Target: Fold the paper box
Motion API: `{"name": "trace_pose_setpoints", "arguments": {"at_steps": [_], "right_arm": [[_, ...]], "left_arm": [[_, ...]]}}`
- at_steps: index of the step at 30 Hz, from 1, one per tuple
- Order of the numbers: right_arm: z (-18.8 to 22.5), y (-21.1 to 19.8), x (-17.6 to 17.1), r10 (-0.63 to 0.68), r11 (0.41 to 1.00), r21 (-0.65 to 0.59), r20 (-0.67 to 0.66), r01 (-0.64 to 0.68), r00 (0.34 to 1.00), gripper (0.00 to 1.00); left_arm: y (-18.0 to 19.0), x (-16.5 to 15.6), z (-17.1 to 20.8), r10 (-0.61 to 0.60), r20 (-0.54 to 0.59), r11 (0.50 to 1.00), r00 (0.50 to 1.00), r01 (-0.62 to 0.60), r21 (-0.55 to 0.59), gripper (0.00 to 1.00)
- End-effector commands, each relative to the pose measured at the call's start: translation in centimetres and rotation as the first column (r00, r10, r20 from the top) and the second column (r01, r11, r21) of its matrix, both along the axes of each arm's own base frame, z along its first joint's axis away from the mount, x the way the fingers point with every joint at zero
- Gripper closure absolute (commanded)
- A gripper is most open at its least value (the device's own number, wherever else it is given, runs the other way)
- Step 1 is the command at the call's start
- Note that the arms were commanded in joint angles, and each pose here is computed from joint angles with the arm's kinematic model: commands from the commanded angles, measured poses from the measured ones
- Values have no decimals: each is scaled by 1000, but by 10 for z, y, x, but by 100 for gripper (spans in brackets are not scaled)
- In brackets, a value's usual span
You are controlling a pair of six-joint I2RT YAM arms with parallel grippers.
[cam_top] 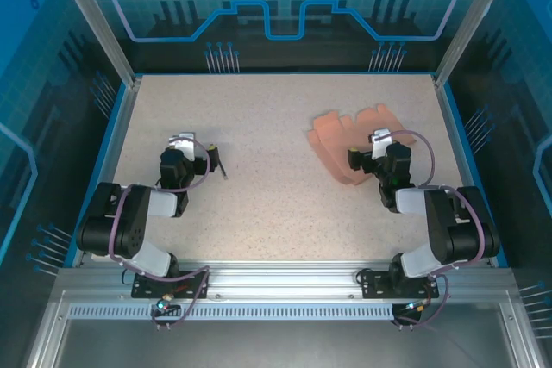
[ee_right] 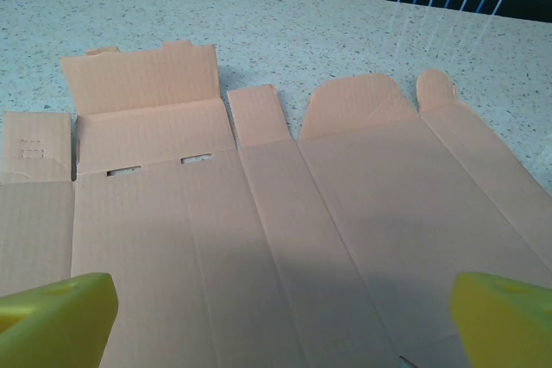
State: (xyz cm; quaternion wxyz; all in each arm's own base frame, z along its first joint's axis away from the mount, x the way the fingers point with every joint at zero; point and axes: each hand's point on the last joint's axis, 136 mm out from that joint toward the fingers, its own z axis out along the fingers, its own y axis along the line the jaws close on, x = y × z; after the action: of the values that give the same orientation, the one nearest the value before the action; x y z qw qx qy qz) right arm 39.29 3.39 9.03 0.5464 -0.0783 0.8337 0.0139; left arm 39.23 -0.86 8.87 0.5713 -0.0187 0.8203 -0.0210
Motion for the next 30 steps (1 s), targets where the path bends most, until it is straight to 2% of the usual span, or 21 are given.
{"name": "trace_pose_setpoints", "arguments": {"at_steps": [1,25,30], "right_arm": [[4,0,4,0,1000,16,5,0,1000,0],[3,-1,4,1,1000,19,3,-1,1000,0],[4,-1,4,0,1000,20,5,0,1000,0]], "left_arm": [[1,5,6,-1,18,1000,1000,1,-14,1],[1,6,5,-4,13,1000,1000,5,-17,1],[7,6,6,25,12,999,1000,-25,-20,1]]}}
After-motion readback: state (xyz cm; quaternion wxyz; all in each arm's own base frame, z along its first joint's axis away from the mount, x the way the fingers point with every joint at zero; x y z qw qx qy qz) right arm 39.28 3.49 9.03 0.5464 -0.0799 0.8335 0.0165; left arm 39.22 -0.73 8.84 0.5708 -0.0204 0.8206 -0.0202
